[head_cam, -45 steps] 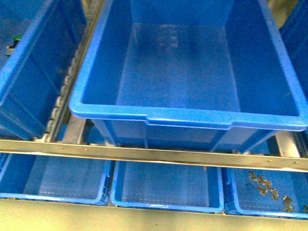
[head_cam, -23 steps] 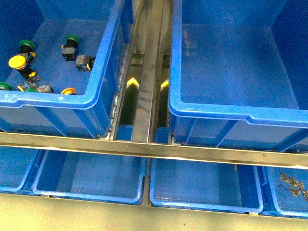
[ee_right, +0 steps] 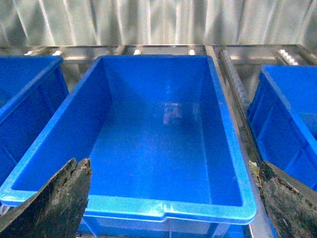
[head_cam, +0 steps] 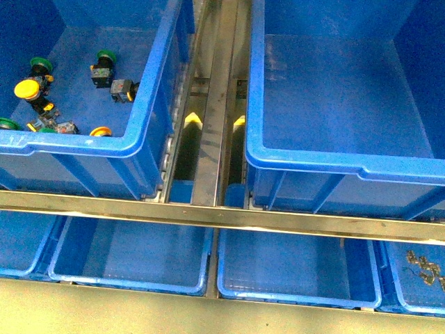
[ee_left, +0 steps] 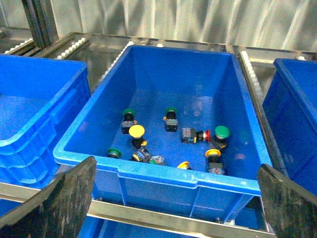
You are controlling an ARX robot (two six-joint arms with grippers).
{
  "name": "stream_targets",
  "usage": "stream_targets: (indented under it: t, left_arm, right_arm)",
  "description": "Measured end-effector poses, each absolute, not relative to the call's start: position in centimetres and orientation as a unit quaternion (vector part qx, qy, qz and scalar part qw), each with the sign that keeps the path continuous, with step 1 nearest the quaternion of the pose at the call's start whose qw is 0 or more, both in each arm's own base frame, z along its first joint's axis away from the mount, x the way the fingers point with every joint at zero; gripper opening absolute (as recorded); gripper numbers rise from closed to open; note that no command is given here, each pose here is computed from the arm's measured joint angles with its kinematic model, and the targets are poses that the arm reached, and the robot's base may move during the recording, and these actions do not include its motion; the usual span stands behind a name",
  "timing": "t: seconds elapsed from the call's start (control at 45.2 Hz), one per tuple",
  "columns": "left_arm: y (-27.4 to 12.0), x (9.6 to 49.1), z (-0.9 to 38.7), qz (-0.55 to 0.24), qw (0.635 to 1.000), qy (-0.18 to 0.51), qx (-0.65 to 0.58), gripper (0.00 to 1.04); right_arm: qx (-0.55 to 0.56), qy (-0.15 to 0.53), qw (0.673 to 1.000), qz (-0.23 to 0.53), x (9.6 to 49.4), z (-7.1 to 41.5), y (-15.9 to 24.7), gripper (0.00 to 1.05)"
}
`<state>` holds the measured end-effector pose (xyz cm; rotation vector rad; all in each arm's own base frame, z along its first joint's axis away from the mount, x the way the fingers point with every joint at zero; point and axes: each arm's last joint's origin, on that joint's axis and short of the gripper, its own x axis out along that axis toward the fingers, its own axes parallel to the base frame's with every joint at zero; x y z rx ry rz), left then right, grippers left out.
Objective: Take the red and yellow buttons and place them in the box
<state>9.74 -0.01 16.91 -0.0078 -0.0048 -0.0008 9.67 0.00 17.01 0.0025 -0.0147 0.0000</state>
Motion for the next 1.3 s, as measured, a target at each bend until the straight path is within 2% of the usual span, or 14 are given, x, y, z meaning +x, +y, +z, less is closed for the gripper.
stream_targets:
  t: [1.304]
  left_arm:
    - [0.01, 9.74, 16.91, 0.002, 1.0, -0.002, -0.004, 0.97]
  right_arm:
    - [0.001, -0.007, 1.0, 0.003, 9.67, 17.01, 0.01, 0.99]
